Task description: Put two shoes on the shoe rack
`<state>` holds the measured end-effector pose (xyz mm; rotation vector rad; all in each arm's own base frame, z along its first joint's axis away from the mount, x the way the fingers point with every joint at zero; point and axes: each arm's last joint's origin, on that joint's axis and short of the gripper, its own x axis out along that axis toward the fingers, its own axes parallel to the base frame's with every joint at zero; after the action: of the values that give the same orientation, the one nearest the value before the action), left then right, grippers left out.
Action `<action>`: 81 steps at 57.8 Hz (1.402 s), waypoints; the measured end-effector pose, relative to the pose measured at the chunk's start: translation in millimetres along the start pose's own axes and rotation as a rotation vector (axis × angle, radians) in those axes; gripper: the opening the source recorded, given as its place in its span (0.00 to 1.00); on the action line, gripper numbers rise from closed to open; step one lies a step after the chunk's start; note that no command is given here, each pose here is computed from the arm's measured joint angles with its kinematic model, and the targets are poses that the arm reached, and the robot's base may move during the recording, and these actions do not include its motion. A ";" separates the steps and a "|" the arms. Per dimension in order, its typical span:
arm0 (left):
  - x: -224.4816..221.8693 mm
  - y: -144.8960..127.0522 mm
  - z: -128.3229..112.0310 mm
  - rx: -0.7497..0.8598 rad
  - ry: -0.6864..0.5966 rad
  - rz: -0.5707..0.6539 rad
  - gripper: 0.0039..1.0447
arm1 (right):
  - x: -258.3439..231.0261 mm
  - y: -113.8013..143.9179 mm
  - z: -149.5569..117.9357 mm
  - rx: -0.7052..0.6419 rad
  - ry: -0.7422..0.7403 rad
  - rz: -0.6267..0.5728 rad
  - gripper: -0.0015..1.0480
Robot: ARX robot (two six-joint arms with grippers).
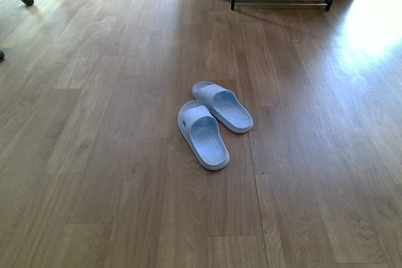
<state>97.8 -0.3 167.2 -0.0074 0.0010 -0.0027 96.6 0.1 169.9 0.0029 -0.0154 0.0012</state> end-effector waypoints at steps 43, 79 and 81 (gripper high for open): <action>0.0 0.0 0.0 0.000 0.000 0.000 0.91 | 0.0 0.0 0.0 0.000 0.000 -0.002 0.91; 0.0 0.0 0.0 0.000 0.000 -0.001 0.91 | 0.0 -0.1 0.0 0.000 0.000 -0.002 0.91; 0.0 0.0 0.0 0.000 0.000 -0.002 0.91 | 0.0 -0.1 0.0 0.000 0.000 -0.005 0.91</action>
<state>97.8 -0.3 167.2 -0.0071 0.0010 -0.0046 96.6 0.0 169.9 0.0033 -0.0155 -0.0034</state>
